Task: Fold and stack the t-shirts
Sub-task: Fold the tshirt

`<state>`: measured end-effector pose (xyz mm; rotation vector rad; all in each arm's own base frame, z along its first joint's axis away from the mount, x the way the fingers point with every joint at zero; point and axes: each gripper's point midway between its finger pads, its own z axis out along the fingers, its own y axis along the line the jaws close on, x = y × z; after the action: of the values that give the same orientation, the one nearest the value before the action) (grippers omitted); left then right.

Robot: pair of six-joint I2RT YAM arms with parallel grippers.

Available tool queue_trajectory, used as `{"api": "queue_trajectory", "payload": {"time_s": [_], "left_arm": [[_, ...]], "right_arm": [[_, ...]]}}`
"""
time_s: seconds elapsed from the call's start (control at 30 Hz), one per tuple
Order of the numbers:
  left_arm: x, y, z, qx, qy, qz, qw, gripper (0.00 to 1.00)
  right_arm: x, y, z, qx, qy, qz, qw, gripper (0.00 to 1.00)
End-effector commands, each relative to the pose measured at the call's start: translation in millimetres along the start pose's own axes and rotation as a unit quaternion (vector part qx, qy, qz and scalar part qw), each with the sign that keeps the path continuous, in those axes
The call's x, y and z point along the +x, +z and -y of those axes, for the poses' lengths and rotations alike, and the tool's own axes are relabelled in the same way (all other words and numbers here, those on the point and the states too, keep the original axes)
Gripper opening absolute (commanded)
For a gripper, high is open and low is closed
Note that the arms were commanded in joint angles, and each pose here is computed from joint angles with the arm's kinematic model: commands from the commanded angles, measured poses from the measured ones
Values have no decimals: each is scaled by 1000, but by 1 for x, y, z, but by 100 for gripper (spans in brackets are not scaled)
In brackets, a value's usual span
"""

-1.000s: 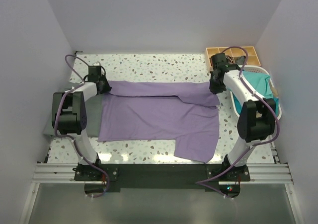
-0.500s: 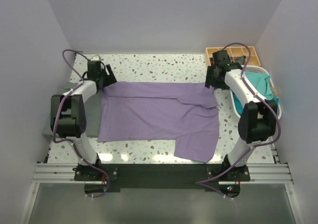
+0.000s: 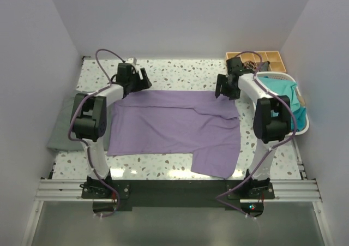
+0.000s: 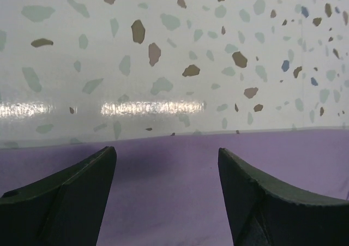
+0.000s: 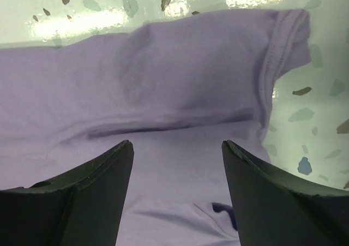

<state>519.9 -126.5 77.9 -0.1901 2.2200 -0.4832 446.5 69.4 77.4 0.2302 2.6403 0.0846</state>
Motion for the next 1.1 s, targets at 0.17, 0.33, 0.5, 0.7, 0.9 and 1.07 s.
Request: {"api": "queue_trajectory", "payload": {"time_s": [0.17, 0.33, 0.5, 0.7, 0.9, 1.07], "left_arm": [[36, 15, -15, -5, -12, -33, 999, 79], [48, 30, -20, -7, -18, -53, 998, 79], [61, 45, -16, -3, -15, -71, 997, 78], [79, 55, -5, 3, -8, -89, 996, 78], [91, 59, 2, 4, -4, -98, 995, 78], [58, 40, 20, 16, 21, -52, 998, 80]], "right_arm": [[10, 32, 3, 20, 10, -26, 999, 70], [15, 55, 23, 82, 11, -50, 995, 70], [3, 70, 40, 140, 9, -50, 989, 71], [-6, 73, 53, 174, 3, -42, 984, 71], [-24, 72, 41, 137, -24, -16, 990, 72], [-48, 38, 22, 75, -39, 53, 995, 75]]}}
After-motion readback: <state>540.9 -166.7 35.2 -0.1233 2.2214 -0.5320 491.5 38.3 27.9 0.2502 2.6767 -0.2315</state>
